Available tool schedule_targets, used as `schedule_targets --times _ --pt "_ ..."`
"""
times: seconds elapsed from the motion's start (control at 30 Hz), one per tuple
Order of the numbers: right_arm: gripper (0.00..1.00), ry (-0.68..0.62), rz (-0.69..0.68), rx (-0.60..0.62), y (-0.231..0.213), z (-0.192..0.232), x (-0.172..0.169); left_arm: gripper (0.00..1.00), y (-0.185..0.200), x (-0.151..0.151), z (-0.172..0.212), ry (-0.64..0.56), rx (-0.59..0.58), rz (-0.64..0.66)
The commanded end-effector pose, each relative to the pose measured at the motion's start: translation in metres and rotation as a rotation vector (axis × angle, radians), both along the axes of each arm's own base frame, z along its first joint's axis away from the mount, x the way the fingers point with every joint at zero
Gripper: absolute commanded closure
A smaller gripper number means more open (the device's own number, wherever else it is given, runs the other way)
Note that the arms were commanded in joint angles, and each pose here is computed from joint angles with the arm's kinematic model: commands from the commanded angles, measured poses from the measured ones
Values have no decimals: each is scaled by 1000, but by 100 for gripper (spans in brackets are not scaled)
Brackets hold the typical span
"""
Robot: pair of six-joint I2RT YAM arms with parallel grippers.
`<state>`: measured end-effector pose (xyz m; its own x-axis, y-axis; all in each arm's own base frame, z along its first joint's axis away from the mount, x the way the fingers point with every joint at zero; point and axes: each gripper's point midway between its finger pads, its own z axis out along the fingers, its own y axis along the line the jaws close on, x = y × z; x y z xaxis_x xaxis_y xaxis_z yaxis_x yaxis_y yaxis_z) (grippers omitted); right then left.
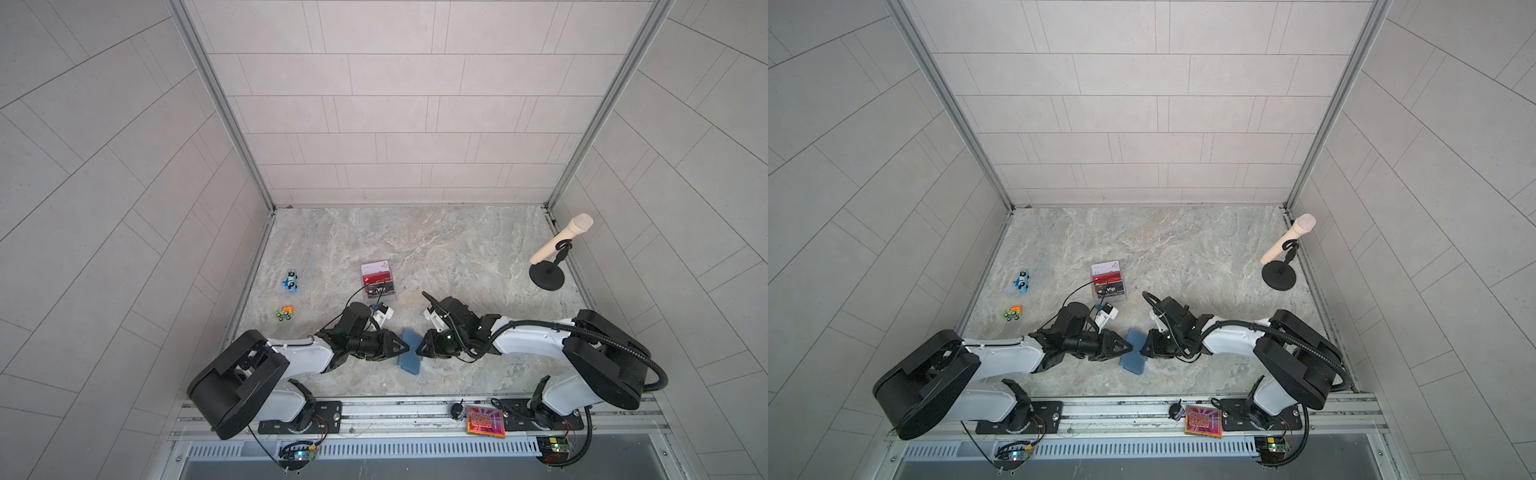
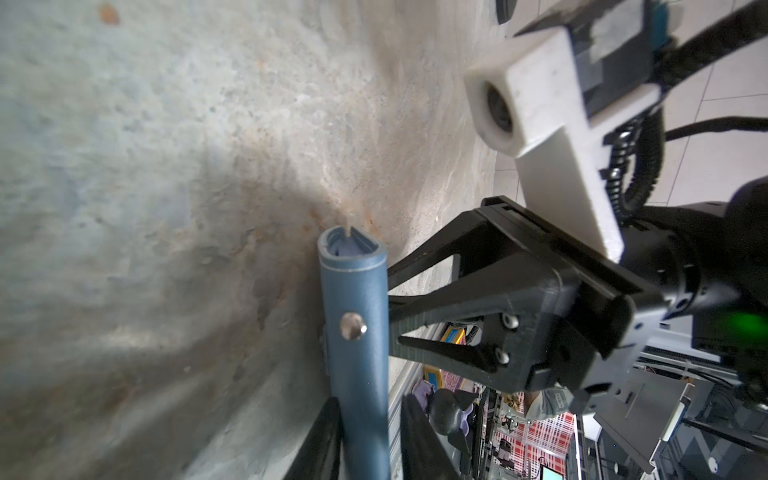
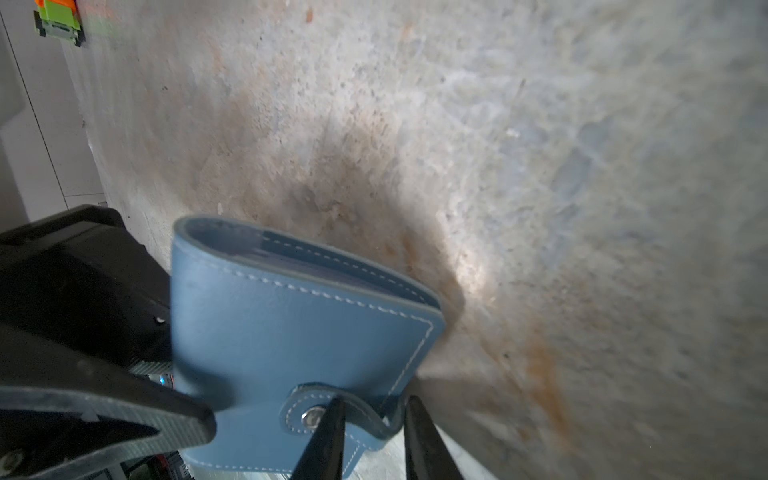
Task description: Take the credit cards out of the card holder
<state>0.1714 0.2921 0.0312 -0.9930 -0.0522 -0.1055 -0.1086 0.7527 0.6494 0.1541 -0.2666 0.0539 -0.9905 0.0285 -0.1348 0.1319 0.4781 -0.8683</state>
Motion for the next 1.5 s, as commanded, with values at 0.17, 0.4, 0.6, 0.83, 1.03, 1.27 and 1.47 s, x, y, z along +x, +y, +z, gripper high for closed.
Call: schedule_targets --times 0.17,0.4,0.6,0.83,1.03,1.27,1.47 --pt "72 -111 -7 35 10 31 18 70 -12 2 22 -54 -78 -42" --pt "72 -135 -6 16 5 37 18 77 -7 2 11 -54 -13 -39" --pt "74 -184 -2 -38 -2 51 17 87 -4 11 11 -82 15 1" --pt "69 -249 36 -98 3 74 16 94 2 26 22 -151 43 86" --pt "60 -269 57 -180 6 66 17 95 6 28 36 -188 46 102" --pt "66 -286 59 -194 18 64 27 96 7 25 43 -201 31 100" --pt "66 -280 77 -186 30 61 32 97 8 26 44 -207 32 107"
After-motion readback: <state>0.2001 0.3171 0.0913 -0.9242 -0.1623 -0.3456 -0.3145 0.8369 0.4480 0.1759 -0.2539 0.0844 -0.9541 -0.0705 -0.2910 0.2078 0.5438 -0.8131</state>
